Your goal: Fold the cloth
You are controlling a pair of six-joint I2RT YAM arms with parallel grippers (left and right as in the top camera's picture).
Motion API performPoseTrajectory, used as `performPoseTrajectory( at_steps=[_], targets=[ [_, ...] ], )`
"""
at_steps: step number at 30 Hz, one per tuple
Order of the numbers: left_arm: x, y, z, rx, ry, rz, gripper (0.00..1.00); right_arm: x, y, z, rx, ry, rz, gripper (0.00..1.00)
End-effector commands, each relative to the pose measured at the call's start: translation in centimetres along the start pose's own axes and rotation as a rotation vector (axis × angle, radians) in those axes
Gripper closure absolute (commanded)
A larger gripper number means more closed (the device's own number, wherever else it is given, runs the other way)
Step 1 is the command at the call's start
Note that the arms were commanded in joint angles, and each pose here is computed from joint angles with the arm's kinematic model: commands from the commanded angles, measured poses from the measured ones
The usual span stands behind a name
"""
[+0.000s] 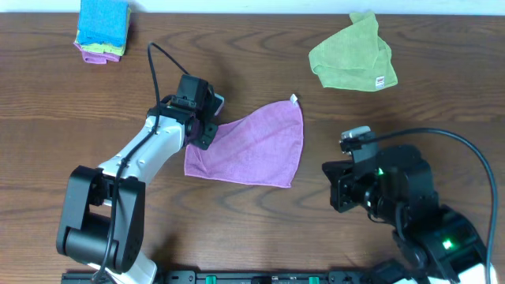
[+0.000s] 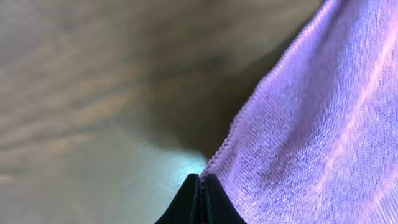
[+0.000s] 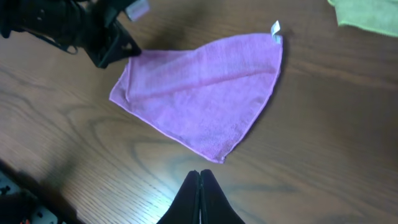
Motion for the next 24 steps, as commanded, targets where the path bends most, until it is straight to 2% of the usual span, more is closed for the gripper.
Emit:
performPoseTrajectory(
  at_steps=[1, 6, 12, 13, 14, 16, 19, 22, 24],
  targets=[
    [0.3, 1.7, -1.1, 0.012, -0.032, -0.150, 0.94, -0.4, -0.1, -0.5, -0.025, 0.002, 0.019, 0.98],
    [0.9, 4.3, -2.7, 0.057, -0.149, -0.298, 0.94, -1.5, -0.1, -1.0, -0.035, 0.014, 0.024, 0.98],
    [2.4, 10.1, -3.9, 0.194, -0.366, -0.481, 0.92, -2.5, -0.1, -1.6, -0.033, 0.009, 0.022, 0.98],
    [2.8, 11.2, -3.9, 0.262, -0.416, -0.500, 0.43, -2.7, -0.1, -1.6, -0.034, 0.013, 0.024, 0.97],
    [3.0, 11.7, -3.8, 0.306, -0.439, -0.502, 0.05, -2.8, -0.1, -1.6, -0.035, 0.018, 0.026, 0.96],
    [3.2, 12.5, -3.5, 0.400, -0.466, -0.501, 0.05, -3.1, -0.2, -1.6, -0.037, 0.029, 0.032, 0.95],
    [2.6, 12.1, -2.5, 0.411, -0.402, -0.457, 0.05, -3.7, -0.4, -1.6, -0.041, 0.045, 0.051, 0.95],
    [1.9, 10.1, -1.8, 0.377, -0.330, -0.292, 0.05, -4.8, -0.8, -1.5, -0.044, 0.080, 0.080, 0.90],
    [1.7, 8.9, -1.2, 0.394, -0.290, -0.192, 0.05, -5.8, -1.2, -1.6, -0.043, 0.110, 0.099, 0.82]
  ],
)
Point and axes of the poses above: each gripper's point midway between its finger pads, its own x axis back along the fingers, its own y axis along the line the jaws close on, z = x × y, the point moved 9 cm from there along x, back along the fingers, and after that the axes turned 11 degrees about -x, right-handed, at the moved point
